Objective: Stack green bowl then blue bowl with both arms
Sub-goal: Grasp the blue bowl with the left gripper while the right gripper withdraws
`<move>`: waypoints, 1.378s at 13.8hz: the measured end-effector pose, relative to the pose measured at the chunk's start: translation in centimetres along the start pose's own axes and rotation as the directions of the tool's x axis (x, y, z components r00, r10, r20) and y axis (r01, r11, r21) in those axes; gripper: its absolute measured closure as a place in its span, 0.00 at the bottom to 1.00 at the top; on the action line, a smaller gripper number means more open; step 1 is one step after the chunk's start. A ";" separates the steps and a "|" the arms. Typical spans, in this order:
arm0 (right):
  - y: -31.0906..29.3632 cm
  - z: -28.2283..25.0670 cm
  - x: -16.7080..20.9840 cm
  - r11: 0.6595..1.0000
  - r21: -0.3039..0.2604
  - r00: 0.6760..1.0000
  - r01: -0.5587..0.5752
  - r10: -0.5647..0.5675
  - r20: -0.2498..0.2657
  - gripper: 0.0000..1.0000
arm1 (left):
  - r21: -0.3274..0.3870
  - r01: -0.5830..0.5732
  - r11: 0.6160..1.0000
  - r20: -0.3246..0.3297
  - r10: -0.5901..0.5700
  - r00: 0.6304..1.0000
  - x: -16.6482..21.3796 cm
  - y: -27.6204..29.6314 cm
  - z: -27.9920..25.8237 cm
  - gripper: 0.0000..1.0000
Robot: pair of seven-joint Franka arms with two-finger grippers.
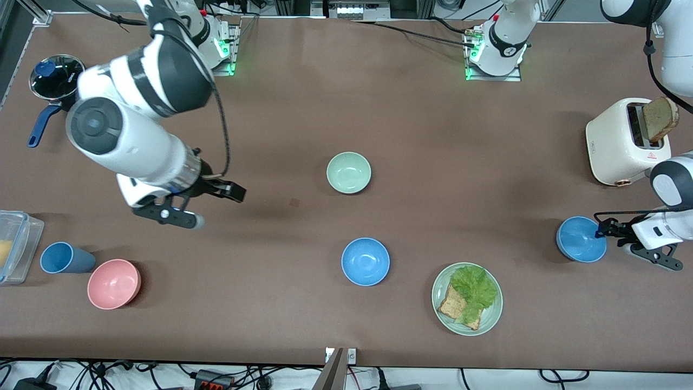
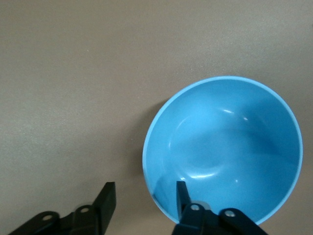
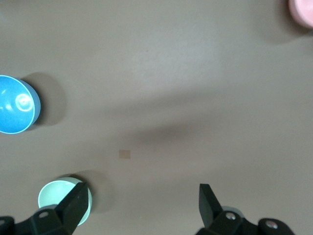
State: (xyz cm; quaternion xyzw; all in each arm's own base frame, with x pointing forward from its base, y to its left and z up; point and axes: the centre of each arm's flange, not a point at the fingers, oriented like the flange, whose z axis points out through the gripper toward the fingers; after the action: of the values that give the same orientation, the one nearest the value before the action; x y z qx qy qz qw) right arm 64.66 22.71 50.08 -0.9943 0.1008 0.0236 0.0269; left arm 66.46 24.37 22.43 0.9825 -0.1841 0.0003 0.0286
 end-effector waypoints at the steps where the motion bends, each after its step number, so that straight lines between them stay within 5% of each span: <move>1: 1.6 -1.1 0.6 0.999 -0.002 0.999 0.034 -0.034 -0.017 0.00 | -0.002 0.001 1.000 0.002 -0.001 1.000 -0.1 0.0 0.2 0.43; 6: 12.6 -6.2 3.6 0.999 -0.002 0.997 0.032 -0.032 -0.067 0.00 | -0.011 -0.005 1.000 0.010 0.005 1.000 -0.2 0.0 1.4 0.52; 9: 17.5 -9.3 3.1 0.998 -0.016 0.996 0.059 -0.060 -0.068 0.00 | -0.011 -0.016 1.000 0.006 0.016 1.000 -0.1 0.0 1.3 0.78; 12: 22.5 -10.9 3.3 0.991 -0.043 0.988 0.130 -0.133 -0.077 0.00 | -0.018 -0.013 1.000 -0.002 0.013 1.000 0.1 0.1 1.1 0.94; 19: 25.4 -10.7 3.1 0.987 -0.059 0.984 0.152 -0.156 -0.080 0.00 | -0.087 -0.022 0.996 0.056 0.027 0.998 0.1 1.2 0.7 0.96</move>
State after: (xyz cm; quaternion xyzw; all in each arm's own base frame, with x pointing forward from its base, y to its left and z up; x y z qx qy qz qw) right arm 62.99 -3.38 59.39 -0.9995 0.0239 -0.0181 -0.0019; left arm 66.16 23.15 21.79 0.9776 -0.1966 -0.0354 0.0658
